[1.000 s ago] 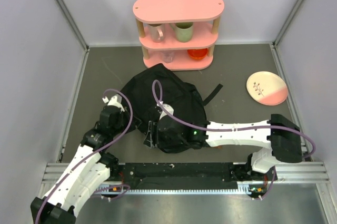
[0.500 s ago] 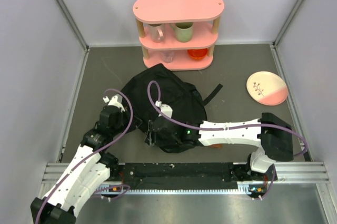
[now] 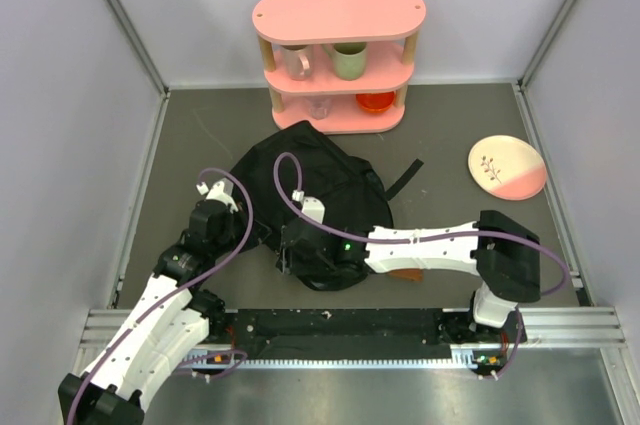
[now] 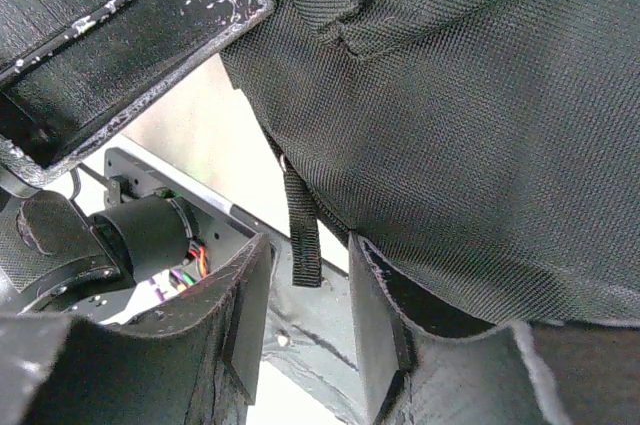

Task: Pack the student bag
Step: Zip the student bag at the center of the board.

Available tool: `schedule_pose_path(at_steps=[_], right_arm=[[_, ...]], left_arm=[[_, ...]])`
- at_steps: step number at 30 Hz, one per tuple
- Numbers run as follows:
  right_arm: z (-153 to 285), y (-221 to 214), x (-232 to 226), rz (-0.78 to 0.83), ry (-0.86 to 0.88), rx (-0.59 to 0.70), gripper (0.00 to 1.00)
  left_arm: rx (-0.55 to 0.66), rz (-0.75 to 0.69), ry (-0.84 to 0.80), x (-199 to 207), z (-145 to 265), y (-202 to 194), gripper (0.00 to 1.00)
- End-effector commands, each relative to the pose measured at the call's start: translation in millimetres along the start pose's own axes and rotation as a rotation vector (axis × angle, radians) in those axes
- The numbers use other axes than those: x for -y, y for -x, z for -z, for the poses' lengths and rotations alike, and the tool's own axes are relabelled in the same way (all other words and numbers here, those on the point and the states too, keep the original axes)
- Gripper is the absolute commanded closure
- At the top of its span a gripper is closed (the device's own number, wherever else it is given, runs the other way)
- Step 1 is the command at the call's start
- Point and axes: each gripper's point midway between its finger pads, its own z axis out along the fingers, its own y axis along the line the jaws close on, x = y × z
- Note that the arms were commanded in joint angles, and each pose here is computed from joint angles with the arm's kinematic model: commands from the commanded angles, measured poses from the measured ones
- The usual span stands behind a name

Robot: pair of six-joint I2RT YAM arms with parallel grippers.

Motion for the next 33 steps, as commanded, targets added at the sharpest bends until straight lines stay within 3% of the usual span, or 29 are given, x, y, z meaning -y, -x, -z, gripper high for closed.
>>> schedule_pose_path(at_steps=[1,3,4,7,12,20,26,33], right_arm=[[1.9,22.1,-18.1,-0.006,0.03,0.056,0.64],[0.3,25.3,-16.0,-0.01,0.022,0.064,0.68],[-0.2,25.7,-15.9,-0.008,0.022,0.063,0.77],[-2.3,25.6,-16.6,0.005,0.026,0.054,0.83],[0.1,24.4,-17.1,0.02,0.038,0.037,1.0],[11.0,19.5,-18.2,0.04,0.1,0.019,1.0],[20.5,-0.7,-9.9,0.069,0.168,-0.065,1.0],[32.8,8.6,3.5,0.046,0.18,-0.062,1.0]], left_arm=[[0.041,-0.022,-0.12,29.5,7.4,15.5,0.9],[0.041,-0.022,-0.124,30.8,7.7,16.2,0.9],[0.041,-0.022,-0.122,30.5,7.4,16.2,0.91],[0.042,-0.022,-0.123,31.0,7.2,16.9,0.91],[0.039,-0.018,-0.117,29.8,7.1,16.2,0.92],[0.046,-0.027,-0.093,25.4,6.1,17.5,1.0],[0.067,-0.032,-0.061,22.3,7.3,23.9,1.0],[0.089,-0.038,-0.034,18.1,9.2,28.0,1.0]])
